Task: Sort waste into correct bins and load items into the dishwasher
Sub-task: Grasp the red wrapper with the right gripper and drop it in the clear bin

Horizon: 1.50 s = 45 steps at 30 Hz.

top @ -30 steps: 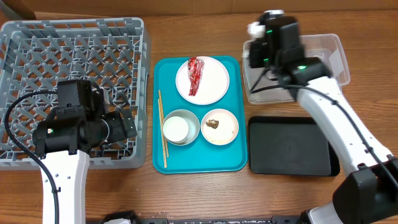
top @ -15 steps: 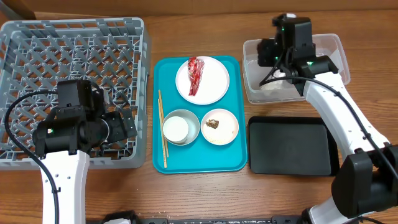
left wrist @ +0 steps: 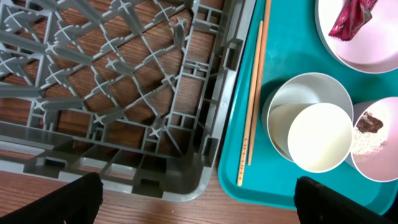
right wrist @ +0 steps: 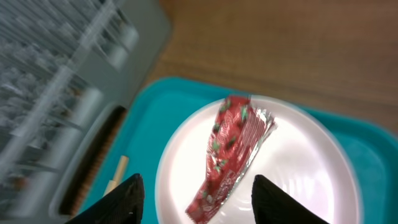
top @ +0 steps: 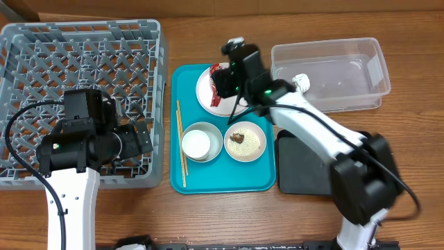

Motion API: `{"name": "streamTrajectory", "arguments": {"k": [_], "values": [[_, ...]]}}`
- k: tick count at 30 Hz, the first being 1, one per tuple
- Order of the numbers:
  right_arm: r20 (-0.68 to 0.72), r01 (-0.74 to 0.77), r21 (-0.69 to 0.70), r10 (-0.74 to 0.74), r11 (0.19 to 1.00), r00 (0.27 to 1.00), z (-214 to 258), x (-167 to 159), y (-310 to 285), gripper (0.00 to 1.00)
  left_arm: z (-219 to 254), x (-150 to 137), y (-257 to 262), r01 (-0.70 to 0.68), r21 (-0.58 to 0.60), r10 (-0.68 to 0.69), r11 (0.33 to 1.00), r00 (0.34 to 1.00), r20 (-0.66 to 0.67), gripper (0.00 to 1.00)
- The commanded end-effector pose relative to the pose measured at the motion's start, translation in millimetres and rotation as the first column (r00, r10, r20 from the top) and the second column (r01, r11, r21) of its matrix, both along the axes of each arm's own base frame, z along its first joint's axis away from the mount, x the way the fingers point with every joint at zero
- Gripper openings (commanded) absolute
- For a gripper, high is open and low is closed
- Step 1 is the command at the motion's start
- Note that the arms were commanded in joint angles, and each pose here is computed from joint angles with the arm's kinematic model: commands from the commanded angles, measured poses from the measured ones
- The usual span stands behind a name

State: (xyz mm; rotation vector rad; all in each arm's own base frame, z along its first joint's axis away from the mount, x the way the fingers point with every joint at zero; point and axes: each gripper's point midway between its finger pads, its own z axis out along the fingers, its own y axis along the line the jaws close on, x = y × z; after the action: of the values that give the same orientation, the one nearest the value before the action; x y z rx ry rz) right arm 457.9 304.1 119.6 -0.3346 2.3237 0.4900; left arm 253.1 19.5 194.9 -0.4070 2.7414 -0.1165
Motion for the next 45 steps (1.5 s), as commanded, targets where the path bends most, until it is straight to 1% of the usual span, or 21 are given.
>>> {"name": "streamTrajectory", "arguments": {"k": [1,2,6,8,12,14,15,20,22,26,29,32,34,35,37,38,40,41,43,44,45], "values": [[-0.017,0.036,-0.037,-0.036,0.999,0.999,-31.6,9.4,0.3,0.58,7.1,4.1,2.5,-0.012,0.003,0.012,1.0,1.0,0.022,1.0],[-0.049,0.054,-0.032,-0.055,0.998,0.997,-49.7,9.7,2.4,0.58,7.1,4.3,2.6,-0.013,0.003,0.013,1.0,1.0,0.023,1.0],[-0.106,0.088,-0.025,-0.09,0.996,0.99,-77.9,8.8,3.1,0.59,7.1,4.2,2.5,-0.013,0.003,0.013,1.0,1.0,0.022,1.0],[-0.136,0.11,-0.016,-0.111,0.994,0.984,-87.2,7.0,3.0,0.62,7.2,4.4,2.5,-0.013,0.003,0.013,1.0,1.0,0.023,1.0],[-0.163,0.083,-0.001,-0.082,0.997,0.983,-93.3,2.2,8.2,0.61,7.2,4.5,2.5,-0.012,0.003,0.012,1.0,1.0,0.023,1.0],[-0.174,0.081,-0.006,-0.081,0.997,0.981,-95.8,-0.1,7.8,0.54,7.2,4.5,2.6,-0.013,0.003,0.012,1.0,1.0,0.023,1.0],[-0.184,0.083,-0.012,-0.084,0.996,0.979,-97.6,-1.8,6.6,0.44,7.2,4.4,2.5,-0.012,0.003,0.012,1.0,1.0,0.023,1.0],[-0.222,0.105,-0.026,-0.108,0.994,0.969,-103.2,-7.5,2.0,0.15,7.2,4.5,2.5,-0.012,0.003,0.012,1.0,1.0,0.023,1.0],[-0.224,0.105,-0.028,-0.108,0.994,0.968,-100.0,-8.2,1.4,0.14,7.2,4.5,2.5,-0.012,0.003,0.012,1.0,1.0,0.023,1.0],[-0.189,0.147,-0.032,-0.15,0.989,0.97,-66.0,-0.1,-13.9,0.04,7.2,4.4,2.5,-0.012,0.003,0.012,1.0,1.0,0.023,1.0],[-0.096,0.239,-0.037,-0.242,0.97,0.966,-11.9,13.5,-44.4,0.04,7.2,4.6,2.6,-0.013,0.004,0.012,1.0,1.0,0.024,1.0],[-0.006,0.338,-0.019,-0.338,0.941,0.941,47.5,18.9,-85.4,0.04,7.2,4.5,2.6,-0.013,0.003,0.012,1.0,1.0,0.023,1.0],[0.017,0.4,-0.018,-0.4,0.916,0.916,75.6,16.0,-119.2,0.04,7.2,4.6,2.6,-0.013,0.004,0.012,1.0,1.0,0.024,1.0],[0.01,0.427,-0.028,-0.427,0.904,0.904,81.8,12.7,-136.0,0.04,7.2,4.6,2.6,-0.013,0.004,0.012,1.0,1.0,0.024,1.0],[-0.034,0.486,-0.048,-0.488,0.873,0.872,82.0,5.7,-165.1,0.04,7.3,4.6,2.6,-0.013,0.004,0.012,1.0,1.0,0.024,1.0],[-0.111,0.56,-0.079,-0.565,0.825,0.818,69.6,-3.8,-192.6,0.04,7.3,4.7,2.6,-0.013,0.004,0.012,1.0,1.0,0.024,1.0],[-0.188,0.621,-0.127,-0.633,0.774,0.751,52.6,-14.8,-216.9,0.04,7.3,4.7,2.6,-0.013,0.004,0.012,1.0,1.0,0.024,1.0],[-0.214,0.635,-0.149,-0.652,0.758,0.727,45.1,-18.3,-225.6,0.04,7.3,4.7,2.6,-0.013,0.004,0.012,1.0,1.0,0.024,1.0],[-0.245,0.641,-0.171,-0.662,0.749,0.708,35.4,-20.6,-234.5,0.04,7.4,4.8,2.6,-0.013,0.003,0.013,1.0,1.0,0.025,1.0],[-0.258,0.642,-0.173,-0.664,0.747,0.702,31.8,-20.3,-237.4,0.07,7.3,4.7,2.6,-0.014,0.003,0.014,1.0,1.0,0.024,1.0],[-0.262,0.644,-0.176,-0.666,0.745,0.699,29.8,-19.7,-239.9,0.15,7.3,4.7,2.6,-0.016,0.002,0.016,1.0,1.0,0.024,1.0]]}}
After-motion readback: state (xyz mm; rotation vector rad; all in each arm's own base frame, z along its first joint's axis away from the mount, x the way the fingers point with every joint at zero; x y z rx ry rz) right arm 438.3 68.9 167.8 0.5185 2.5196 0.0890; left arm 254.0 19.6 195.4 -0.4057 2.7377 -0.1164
